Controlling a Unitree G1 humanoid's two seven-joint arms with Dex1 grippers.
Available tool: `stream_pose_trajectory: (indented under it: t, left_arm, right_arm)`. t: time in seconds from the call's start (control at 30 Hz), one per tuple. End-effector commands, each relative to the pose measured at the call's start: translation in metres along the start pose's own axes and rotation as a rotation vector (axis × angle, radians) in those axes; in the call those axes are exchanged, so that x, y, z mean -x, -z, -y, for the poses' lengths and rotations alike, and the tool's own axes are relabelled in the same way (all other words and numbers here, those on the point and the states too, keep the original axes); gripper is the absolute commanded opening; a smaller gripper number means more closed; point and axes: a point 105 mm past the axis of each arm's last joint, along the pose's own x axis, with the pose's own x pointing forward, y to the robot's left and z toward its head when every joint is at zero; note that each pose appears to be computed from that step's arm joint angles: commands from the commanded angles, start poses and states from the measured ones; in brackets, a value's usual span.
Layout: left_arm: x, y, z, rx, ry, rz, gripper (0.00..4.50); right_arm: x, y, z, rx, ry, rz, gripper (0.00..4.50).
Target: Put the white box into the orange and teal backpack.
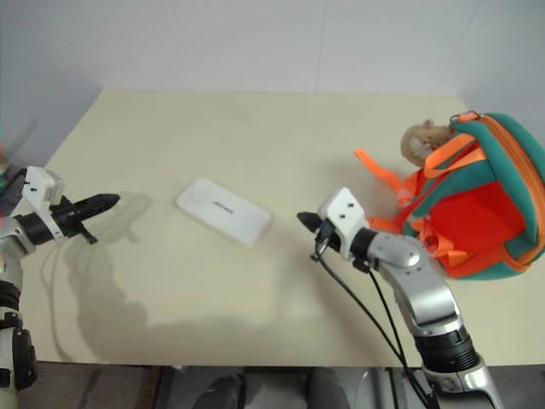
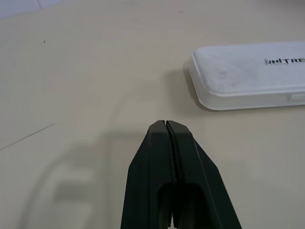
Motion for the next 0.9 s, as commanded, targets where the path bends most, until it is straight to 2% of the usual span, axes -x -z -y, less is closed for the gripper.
stream_pose_trajectory:
  t: [0.03, 0.37, 0.5, 0.9]
  left_arm:
    - [-0.013, -0.01, 0.002, -0.004, 0.028, 0.036, 0.0]
    - [-0.053, -0.008, 0.02, 0.1, 0.1, 0.036, 0.0]
    - [-0.068, -0.007, 0.025, 0.11, 0.089, 0.032, 0.0]
    - [-0.077, -0.005, 0.016, 0.095, -0.028, -0.004, 0.0]
  right_arm:
    - [-0.006, -0.006, -0.007, 0.019, -0.006, 0.013, 0.12]
    - [-0.025, 0.011, -0.023, -0.011, -0.021, -0.081, 0.12]
    - [-0.033, 0.014, -0.039, -0.039, -0.066, -0.092, 0.12]
    - [-0.054, 0.023, -0.035, -0.005, 0.01, -0.134, 0.12]
